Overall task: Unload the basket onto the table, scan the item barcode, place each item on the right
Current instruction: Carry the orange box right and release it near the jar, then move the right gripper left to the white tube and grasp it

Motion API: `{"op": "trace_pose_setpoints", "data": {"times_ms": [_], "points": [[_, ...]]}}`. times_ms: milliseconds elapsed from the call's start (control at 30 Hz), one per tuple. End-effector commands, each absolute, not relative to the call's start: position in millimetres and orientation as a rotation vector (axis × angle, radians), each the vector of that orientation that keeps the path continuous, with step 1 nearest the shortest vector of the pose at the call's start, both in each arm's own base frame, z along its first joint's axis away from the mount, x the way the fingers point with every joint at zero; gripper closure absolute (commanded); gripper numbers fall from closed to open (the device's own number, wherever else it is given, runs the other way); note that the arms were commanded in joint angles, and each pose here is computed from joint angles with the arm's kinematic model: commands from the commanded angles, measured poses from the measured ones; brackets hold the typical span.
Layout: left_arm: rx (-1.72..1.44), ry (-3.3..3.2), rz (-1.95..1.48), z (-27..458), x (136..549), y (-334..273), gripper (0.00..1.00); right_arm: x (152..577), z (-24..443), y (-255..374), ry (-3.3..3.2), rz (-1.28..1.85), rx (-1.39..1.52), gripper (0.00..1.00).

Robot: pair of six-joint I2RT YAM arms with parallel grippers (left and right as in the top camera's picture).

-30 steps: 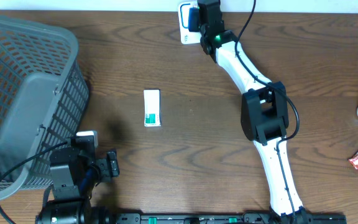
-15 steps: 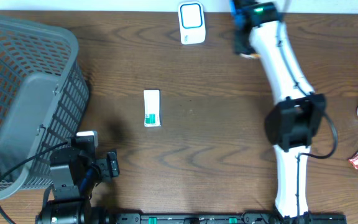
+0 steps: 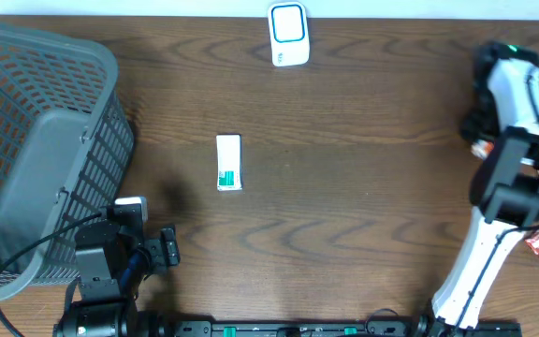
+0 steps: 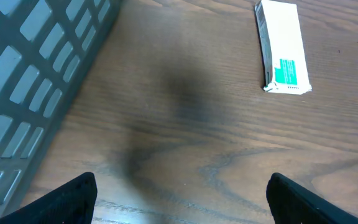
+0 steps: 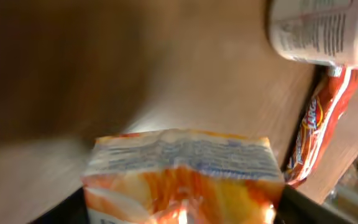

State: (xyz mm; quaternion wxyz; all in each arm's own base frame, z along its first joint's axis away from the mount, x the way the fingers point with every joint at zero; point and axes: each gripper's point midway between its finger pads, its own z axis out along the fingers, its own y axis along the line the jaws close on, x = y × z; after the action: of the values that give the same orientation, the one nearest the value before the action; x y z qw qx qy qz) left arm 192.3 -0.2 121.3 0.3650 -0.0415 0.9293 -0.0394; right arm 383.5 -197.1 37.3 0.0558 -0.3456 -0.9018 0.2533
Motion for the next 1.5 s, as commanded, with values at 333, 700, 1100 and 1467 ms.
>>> {"op": "trace_pose_setpoints", "data": {"times_ms": [333, 700, 1100, 1467], "points": [[-0.082, 2.386, -0.106, 123, 192, -2, 0.12, 393, 61, -197, -2.789, 0.441, -1.276, 0.01], [-0.082, 2.386, -0.106, 123, 192, -2, 0.12, 442, 97, 29, -3.048, -0.169, -0.770, 0.92], [-0.082, 2.386, -0.106, 123, 192, -2, 0.12, 396, 97, 274, -3.219, -0.332, 0.075, 0.99], [-0.082, 2.385, -0.106, 123, 193, -2, 0.12, 339, 75, 430, -3.137, -0.737, 0.584, 0.99]]}}
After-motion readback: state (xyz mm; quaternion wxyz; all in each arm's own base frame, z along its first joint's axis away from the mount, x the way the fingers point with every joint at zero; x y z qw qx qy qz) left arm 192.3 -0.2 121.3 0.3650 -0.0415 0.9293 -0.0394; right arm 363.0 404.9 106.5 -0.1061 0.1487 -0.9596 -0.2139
